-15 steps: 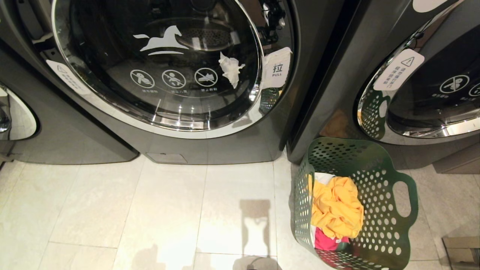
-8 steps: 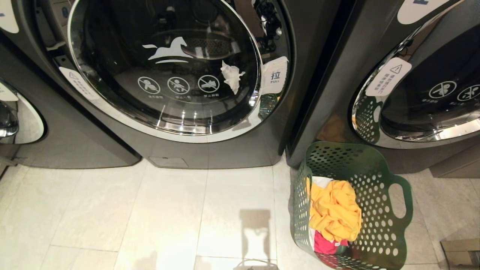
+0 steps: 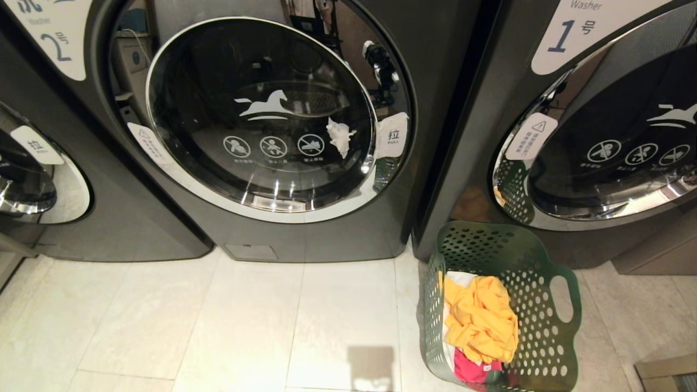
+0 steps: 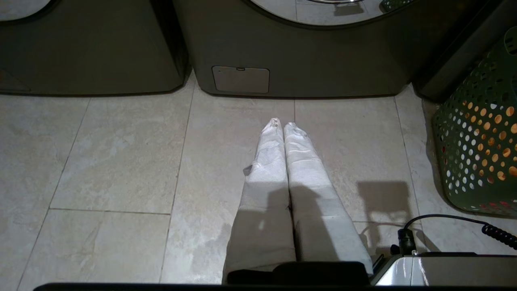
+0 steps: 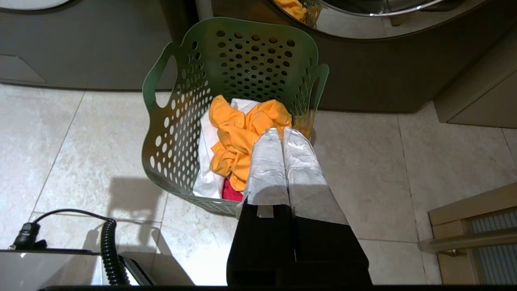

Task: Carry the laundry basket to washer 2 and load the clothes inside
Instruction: Open the lid of the washing machine

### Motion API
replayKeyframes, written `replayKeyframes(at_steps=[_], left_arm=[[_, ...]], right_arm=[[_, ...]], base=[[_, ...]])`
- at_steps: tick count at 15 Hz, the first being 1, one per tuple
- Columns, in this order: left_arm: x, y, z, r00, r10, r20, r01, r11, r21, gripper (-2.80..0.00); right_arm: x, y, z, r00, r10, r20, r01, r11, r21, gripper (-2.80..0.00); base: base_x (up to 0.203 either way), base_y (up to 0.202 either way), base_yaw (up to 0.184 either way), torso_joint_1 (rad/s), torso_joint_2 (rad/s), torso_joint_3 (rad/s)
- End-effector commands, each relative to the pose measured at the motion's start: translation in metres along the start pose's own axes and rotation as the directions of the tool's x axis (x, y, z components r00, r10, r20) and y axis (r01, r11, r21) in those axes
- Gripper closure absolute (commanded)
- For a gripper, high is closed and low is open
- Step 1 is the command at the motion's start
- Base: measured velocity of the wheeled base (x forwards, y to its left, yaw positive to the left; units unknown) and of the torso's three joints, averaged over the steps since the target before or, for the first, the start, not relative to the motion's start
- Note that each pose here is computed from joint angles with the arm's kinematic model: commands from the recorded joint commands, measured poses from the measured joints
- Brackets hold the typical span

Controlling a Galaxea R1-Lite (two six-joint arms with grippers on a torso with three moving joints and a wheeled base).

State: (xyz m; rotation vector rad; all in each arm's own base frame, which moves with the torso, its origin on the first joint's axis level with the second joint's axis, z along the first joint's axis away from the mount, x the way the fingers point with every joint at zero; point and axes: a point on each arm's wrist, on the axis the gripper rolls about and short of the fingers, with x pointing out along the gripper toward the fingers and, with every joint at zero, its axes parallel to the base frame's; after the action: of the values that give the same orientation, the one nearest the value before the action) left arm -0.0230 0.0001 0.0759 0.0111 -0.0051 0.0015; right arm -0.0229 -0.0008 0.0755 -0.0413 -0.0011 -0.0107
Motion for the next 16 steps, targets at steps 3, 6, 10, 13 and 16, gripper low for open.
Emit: replayKeyframes(at_steps=[3, 6, 10, 13, 16], left_arm=[[0.0002, 0.0, 0.0001, 1.0, 0.0, -0.002, 0.0, 1.0, 0.0, 0.0], [0.0002, 0.0, -0.0002, 1.0, 0.002, -0.003, -0.002, 1.0, 0.0, 0.0], [0.0002, 0.0, -0.0003, 1.0, 0.002, -0.004, -0.002, 1.0, 0.0, 0.0], [0.0002, 0.0, -0.0003, 1.0, 0.002, -0.004, -0.002, 1.0, -0.002, 0.0], [0.0002, 0.0, -0.0003, 1.0, 0.002, -0.004, -0.002, 1.0, -0.002, 0.0]], right_arm=[[0.0001, 0.0, 0.0001, 1.0, 0.0, 0.0, 0.0, 1.0, 0.008, 0.0], [0.0001, -0.0001, 0.0001, 1.0, -0.002, 0.0, 0.002, 1.0, 0.014, 0.0], [0.0001, 0.0, 0.0001, 1.0, 0.0, 0.0, 0.0, 1.0, 0.014, 0.0], [0.0001, 0.0, 0.0001, 1.0, 0.0, 0.0, 0.0, 1.0, 0.014, 0.0], [0.0001, 0.0, 0.0001, 1.0, 0.0, 0.0, 0.0, 1.0, 0.014, 0.0]], base=[[0.0, 0.0, 0.0, 0.0, 0.0, 0.2], [0.0, 0.0, 0.0, 0.005, 0.01, 0.203], [0.0, 0.0, 0.0, 0.003, 0.0, 0.207], [0.0, 0.0, 0.0, 0.001, 0.0, 0.21], [0.0, 0.0, 0.0, 0.001, 0.0, 0.171]])
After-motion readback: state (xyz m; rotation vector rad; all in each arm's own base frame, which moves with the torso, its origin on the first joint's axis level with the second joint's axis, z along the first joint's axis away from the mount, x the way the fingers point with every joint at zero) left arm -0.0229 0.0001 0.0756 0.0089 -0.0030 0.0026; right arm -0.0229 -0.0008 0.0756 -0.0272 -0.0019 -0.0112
